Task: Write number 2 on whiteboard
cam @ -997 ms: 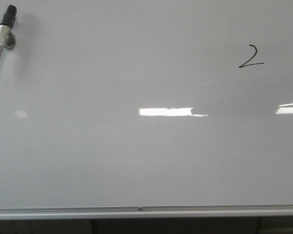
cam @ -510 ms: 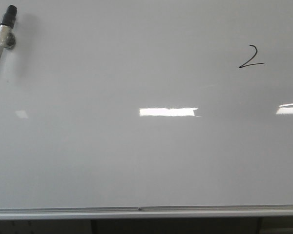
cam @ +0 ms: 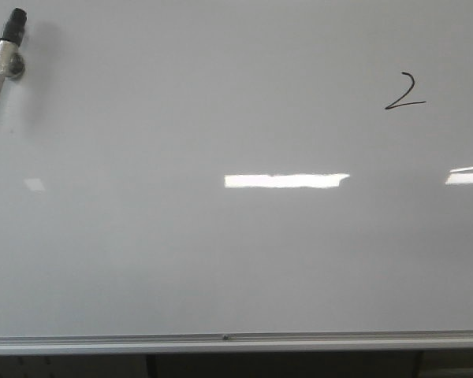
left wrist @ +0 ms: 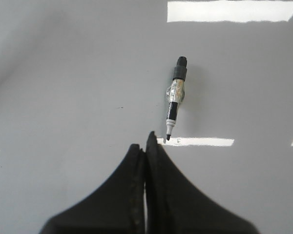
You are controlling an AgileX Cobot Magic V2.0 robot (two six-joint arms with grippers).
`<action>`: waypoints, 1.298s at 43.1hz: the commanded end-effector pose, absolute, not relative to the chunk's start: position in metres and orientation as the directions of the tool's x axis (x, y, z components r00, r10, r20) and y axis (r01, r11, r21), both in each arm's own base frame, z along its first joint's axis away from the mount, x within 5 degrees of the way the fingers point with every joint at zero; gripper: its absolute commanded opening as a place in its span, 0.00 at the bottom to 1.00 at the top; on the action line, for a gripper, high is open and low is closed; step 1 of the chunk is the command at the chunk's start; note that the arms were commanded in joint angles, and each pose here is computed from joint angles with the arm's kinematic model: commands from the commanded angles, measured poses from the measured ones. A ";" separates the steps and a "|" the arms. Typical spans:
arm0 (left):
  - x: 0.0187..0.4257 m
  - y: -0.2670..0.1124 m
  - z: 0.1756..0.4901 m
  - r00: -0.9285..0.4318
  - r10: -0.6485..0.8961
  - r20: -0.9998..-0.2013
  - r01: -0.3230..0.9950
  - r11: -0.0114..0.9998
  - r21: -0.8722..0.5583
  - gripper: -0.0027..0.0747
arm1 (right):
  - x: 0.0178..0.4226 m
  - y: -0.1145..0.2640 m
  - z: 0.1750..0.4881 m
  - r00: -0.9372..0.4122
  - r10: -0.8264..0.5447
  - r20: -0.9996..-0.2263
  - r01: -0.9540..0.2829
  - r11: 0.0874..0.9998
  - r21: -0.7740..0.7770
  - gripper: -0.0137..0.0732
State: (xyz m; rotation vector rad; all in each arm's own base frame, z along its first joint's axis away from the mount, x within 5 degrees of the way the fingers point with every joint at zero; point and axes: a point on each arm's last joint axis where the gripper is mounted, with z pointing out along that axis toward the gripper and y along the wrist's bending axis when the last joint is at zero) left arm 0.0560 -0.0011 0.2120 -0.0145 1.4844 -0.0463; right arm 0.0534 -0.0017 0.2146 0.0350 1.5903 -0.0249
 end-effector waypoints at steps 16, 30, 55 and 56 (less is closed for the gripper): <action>0.055 -0.001 0.209 0.152 -0.050 -0.987 0.022 0.999 -0.047 0.01 | 0.054 -0.002 0.210 0.120 -0.011 -0.993 0.042 0.999 -0.006 0.08; 0.055 -0.001 0.209 0.152 -0.050 -0.987 0.022 0.999 -0.047 0.01 | 0.054 -0.002 0.214 0.170 -0.013 -0.985 0.045 0.999 -0.005 0.08; 0.055 -0.001 0.209 0.152 -0.050 -0.987 0.022 0.999 -0.047 0.01 | 0.054 0.000 0.214 0.172 -0.006 -0.985 0.006 1.000 -0.005 0.08; 0.055 -0.001 0.209 0.152 -0.050 -0.987 0.022 0.999 -0.047 0.01 | 0.054 0.000 0.214 0.172 -0.006 -0.985 0.006 1.000 -0.005 0.08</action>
